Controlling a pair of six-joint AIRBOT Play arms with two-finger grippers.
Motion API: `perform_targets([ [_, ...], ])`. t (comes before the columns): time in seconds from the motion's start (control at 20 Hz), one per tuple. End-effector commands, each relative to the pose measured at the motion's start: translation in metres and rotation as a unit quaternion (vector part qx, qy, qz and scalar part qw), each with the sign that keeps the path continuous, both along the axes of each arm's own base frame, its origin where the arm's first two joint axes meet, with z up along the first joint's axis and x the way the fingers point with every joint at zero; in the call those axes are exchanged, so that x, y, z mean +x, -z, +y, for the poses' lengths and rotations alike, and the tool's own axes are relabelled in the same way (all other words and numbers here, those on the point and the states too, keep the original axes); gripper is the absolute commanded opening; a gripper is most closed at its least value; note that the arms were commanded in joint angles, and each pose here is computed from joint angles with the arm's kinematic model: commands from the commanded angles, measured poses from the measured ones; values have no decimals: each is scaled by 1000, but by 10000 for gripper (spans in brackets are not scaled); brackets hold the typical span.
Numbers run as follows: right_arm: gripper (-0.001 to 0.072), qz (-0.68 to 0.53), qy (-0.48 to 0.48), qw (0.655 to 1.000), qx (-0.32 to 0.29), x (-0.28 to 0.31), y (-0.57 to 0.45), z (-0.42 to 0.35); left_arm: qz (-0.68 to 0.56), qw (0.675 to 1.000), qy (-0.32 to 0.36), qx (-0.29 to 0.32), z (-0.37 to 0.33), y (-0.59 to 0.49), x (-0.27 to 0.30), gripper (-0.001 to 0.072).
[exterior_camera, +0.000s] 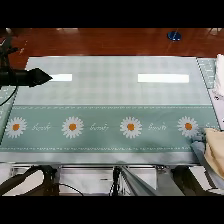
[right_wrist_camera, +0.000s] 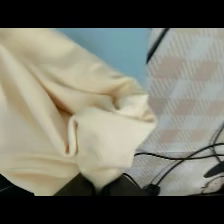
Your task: Fold the shirts.
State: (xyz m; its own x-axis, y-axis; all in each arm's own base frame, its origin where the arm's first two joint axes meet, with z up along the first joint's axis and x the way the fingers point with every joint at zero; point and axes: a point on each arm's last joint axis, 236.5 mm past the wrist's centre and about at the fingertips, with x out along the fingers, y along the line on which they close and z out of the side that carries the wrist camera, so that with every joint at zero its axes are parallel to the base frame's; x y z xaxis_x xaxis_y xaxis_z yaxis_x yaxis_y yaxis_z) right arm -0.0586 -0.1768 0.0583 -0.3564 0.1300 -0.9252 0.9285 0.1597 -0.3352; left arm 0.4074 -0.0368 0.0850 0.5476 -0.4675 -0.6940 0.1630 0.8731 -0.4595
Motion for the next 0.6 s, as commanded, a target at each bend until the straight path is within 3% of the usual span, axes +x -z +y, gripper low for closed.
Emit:
perform_targets([
  [0.0,19,105,-32,994,8,-40,11,-10,-5,1000,-28,2,21,-1,4,343],
  [0.2,39,110,-60,992,-20,-42,23,-38,-6,999,-51,1,40,-2,4,342],
  [0.3,539,103,-85,991,-18,-39,29,-47,-4,998,-56,-2,41,-2,4,343],
  [0.45,569,132,-116,983,-55,-48,23,-72,-4,998,-56,-2,41,-2,4,342],
  [0.55,515,146,-155,971,-112,-38,4,-105,-8,998,-57,-1,41,-3,6,342],
])
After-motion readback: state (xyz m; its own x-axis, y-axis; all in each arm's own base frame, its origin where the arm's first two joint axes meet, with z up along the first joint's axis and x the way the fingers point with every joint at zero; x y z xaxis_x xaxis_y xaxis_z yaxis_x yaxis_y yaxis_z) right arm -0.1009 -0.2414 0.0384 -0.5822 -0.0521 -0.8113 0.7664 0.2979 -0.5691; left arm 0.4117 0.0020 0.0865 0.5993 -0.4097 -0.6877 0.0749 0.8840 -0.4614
